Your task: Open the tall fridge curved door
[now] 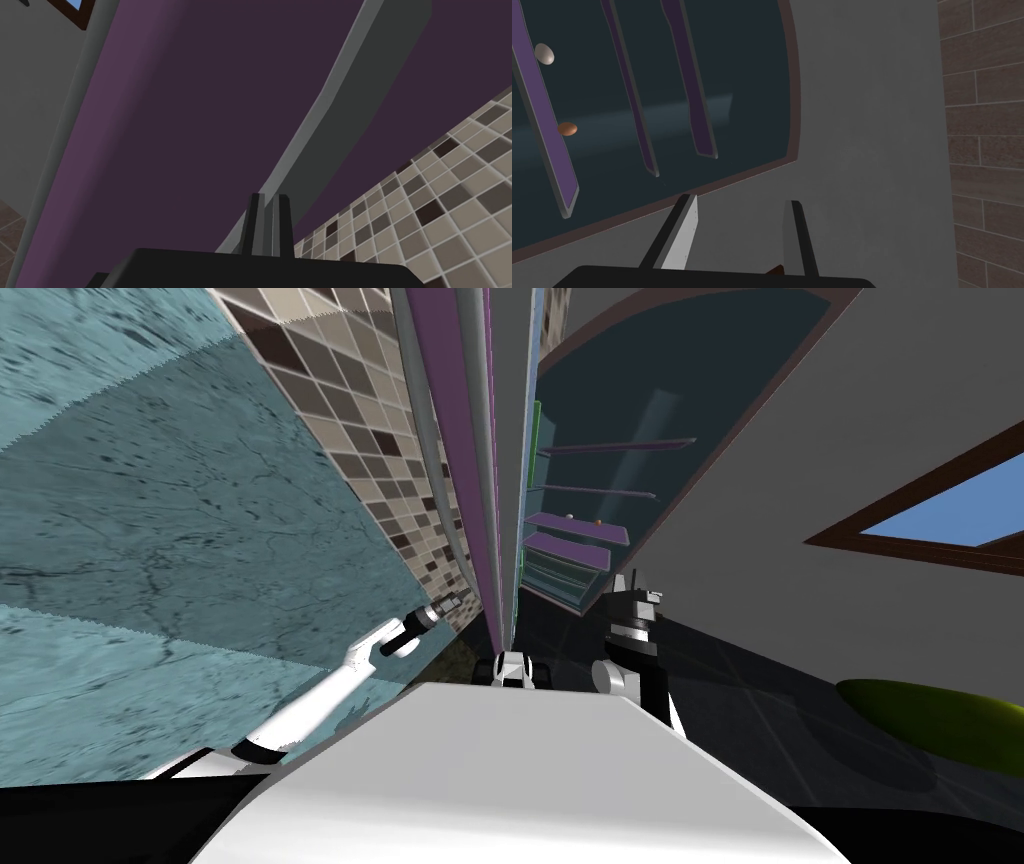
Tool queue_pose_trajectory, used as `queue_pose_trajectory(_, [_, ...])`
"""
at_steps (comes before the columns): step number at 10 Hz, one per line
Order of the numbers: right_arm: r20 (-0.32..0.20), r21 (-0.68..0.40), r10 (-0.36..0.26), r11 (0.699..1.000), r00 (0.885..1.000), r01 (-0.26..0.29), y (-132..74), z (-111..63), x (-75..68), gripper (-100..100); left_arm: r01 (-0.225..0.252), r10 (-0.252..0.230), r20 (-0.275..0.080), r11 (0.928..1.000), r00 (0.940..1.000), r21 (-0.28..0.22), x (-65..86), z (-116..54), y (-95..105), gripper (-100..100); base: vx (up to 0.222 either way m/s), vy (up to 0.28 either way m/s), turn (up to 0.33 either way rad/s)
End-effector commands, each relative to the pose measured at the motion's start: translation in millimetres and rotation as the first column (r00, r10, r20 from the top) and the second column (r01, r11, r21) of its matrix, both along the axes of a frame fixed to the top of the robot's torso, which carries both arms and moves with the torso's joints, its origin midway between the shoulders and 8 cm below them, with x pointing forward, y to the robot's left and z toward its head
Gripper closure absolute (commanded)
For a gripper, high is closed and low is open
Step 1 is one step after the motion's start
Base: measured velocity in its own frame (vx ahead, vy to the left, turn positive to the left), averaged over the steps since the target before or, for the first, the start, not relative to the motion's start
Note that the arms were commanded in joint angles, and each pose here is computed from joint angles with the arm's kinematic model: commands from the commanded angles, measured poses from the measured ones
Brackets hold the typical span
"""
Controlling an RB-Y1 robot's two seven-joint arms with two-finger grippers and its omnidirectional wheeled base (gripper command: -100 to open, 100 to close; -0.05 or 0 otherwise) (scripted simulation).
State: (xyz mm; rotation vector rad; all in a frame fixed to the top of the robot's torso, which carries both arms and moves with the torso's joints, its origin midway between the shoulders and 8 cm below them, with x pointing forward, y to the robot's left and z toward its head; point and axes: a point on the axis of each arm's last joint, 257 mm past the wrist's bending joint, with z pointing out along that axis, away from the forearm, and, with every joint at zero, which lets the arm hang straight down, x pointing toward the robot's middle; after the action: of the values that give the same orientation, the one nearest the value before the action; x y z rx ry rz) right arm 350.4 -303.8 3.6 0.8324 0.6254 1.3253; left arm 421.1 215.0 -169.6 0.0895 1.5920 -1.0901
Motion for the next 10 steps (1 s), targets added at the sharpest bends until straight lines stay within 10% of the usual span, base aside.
queue_pose_trajectory(1, [0.0, 0.0, 0.0, 1.0, 1.0, 0.0, 0.0, 0.0, 0.0, 0, 0.009, -0.009, 0.0, 0.9999, 1.0, -0.005, -1.4, 0.2, -3.0, 100, 0.0, 0.0, 0.0])
queue_pose_trajectory(7, [0.0, 0.0, 0.0, 1.0, 1.0, 0.0, 0.0, 0.0, 0.0, 0, 0.03, -0.03, -0.002, 0.9995, 0.9995, -0.003, -7.9, -0.5, -6.4, 100, 0.001, 0.036, -0.002])
queue_pose_trajectory(8, [0.0, 0.0, 0.0, 1.0, 1.0, 0.0, -0.1, 0.0, 0.0, 0, 0.031, -0.031, -0.003, 0.9995, 0.9995, -0.001, -5.5, 10.0, -2.1, -100, 0.009, 0.067, 0.065])
queue_pose_trajectory(10, [0.0, 0.0, 0.0, 1.0, 1.0, 0.0, 0.0, 0.0, 0.0, 0, 0.047, -0.047, -0.002, 0.9989, 0.9989, 0.001, -4.1, 32.6, 0.7, -100, -0.001, -0.063, 0.124])
